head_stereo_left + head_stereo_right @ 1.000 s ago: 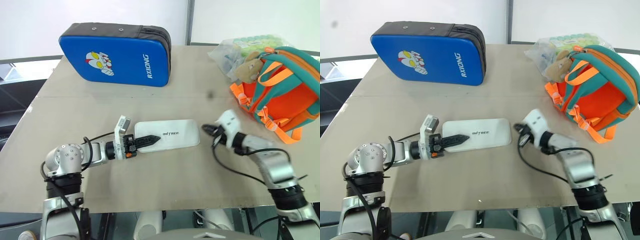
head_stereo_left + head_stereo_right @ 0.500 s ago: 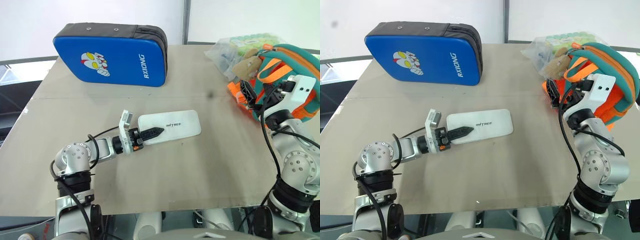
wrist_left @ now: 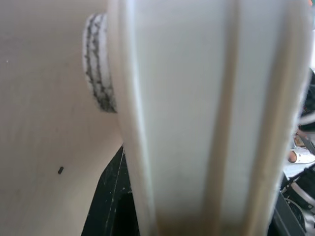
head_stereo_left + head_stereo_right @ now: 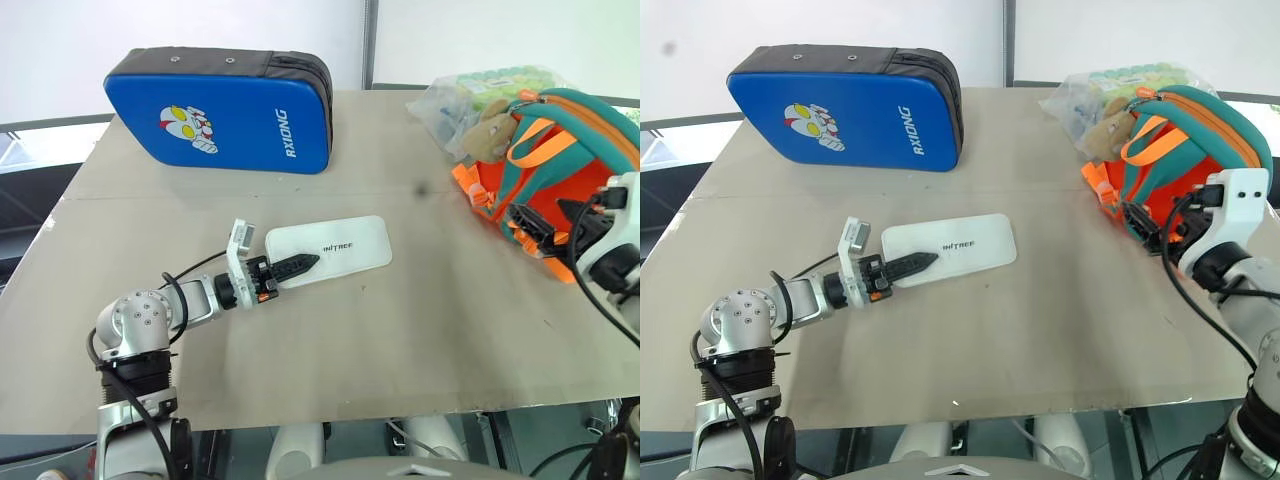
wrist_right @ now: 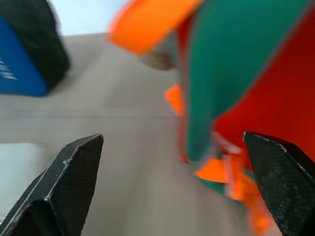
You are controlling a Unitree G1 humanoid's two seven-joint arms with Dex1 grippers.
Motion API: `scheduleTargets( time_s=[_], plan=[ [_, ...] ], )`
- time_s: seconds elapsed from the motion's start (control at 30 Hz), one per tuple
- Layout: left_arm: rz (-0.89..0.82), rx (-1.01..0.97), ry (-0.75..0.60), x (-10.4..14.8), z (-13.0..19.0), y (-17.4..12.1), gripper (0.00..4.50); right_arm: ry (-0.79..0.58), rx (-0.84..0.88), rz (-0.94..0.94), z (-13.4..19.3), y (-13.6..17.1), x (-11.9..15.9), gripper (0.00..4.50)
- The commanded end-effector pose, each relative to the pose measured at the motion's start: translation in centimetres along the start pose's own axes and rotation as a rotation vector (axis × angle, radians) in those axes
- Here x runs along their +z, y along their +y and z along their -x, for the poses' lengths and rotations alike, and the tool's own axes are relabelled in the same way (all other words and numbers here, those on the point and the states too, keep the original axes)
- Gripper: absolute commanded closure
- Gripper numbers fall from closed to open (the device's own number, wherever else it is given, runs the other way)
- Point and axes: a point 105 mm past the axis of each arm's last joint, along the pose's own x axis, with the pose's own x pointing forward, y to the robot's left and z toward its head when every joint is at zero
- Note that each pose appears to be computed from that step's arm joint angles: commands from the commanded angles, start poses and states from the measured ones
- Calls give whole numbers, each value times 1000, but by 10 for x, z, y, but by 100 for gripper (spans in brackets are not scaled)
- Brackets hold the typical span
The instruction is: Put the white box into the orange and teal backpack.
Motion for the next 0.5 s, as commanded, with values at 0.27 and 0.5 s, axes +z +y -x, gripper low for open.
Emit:
scheduleTargets(
  time_s=[0.27, 0.5],
  plan=[
    [-83, 18, -17, 6, 1, -4, 347, -87, 125, 21, -90, 8, 12, 81],
    [-158, -40, -181, 29, 10, -22, 347, -146, 274, 214, -96, 20, 21, 419]
  ],
)
